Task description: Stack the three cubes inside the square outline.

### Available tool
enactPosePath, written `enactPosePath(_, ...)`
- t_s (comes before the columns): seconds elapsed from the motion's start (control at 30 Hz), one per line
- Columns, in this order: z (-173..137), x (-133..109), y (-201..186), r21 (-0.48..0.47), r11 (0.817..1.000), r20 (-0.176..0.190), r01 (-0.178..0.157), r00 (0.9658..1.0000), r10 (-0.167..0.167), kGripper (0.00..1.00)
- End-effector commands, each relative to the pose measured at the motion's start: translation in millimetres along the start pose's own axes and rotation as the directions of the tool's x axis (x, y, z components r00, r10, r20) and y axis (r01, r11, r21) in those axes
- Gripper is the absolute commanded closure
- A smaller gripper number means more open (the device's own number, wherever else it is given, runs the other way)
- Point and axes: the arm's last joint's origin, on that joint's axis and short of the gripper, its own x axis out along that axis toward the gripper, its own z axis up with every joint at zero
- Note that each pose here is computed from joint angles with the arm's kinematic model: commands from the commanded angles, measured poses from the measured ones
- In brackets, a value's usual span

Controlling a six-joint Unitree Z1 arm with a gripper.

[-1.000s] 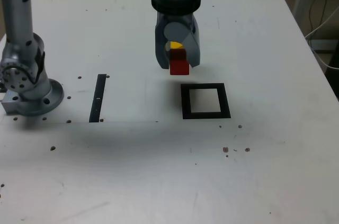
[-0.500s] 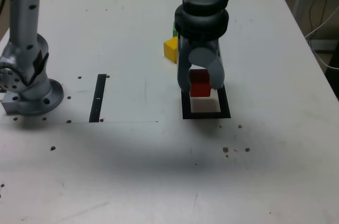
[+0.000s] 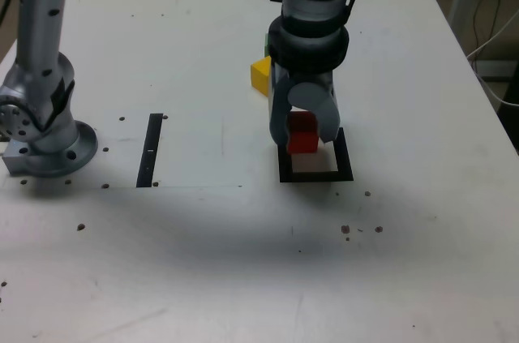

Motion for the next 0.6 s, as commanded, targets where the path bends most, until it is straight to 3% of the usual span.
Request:
enactPosePath(0.0,3,2,-1,0.010,1.000,-0.002,0.009,1.0000,-0.009,0.78)
enactPosePath(0.3,11,9,-3,0.034,0.999,-0.012,0.026,0.9996,-0.026,0.75)
enactPosePath(0.47,13,12,-2,0.041,0.999,-0.011,0.031,0.9995,-0.031,0.65)
enactPosePath(0.57,13,12,-1,0.045,0.999,-0.014,0.030,0.9995,-0.030,0.53)
